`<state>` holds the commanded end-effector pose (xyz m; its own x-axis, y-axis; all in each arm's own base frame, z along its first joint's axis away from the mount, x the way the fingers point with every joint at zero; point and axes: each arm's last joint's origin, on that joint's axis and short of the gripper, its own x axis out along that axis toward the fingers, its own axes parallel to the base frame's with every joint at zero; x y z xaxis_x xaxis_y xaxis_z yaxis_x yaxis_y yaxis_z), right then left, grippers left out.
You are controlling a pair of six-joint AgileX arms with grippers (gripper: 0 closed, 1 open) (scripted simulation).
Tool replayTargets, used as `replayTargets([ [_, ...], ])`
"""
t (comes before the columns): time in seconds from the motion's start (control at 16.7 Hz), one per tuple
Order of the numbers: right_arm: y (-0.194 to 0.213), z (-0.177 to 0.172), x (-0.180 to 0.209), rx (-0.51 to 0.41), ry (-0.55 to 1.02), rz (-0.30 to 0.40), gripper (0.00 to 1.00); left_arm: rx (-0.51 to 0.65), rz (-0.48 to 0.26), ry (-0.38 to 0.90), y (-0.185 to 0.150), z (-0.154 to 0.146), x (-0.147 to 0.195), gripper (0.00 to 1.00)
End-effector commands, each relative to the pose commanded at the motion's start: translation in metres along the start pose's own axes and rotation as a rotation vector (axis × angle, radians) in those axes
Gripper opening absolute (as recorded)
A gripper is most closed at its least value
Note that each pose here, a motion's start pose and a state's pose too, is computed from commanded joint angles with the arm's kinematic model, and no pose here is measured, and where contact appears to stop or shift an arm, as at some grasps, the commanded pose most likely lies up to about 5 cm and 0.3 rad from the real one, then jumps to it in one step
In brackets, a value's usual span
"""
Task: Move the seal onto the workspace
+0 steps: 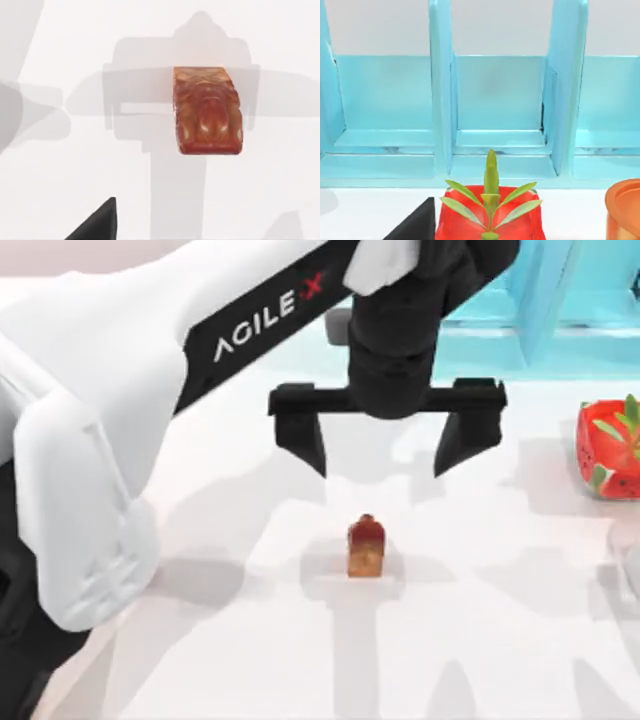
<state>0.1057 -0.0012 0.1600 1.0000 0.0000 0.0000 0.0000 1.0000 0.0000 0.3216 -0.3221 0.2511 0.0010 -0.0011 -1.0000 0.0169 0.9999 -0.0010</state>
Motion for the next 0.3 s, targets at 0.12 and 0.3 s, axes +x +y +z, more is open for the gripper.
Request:
replayTargets([
  [0.12,0.0,0.0,0.0,0.0,0.0,0.0,1.0,0.001,0.003,0.0,0.005,-0.003,-0.017,1.0],
  [0.3,0.0,0.0,0.0,0.0,0.0,0.0,1.0,0.002,-0.001,-0.001,0.008,-0.005,-0.026,1.0],
])
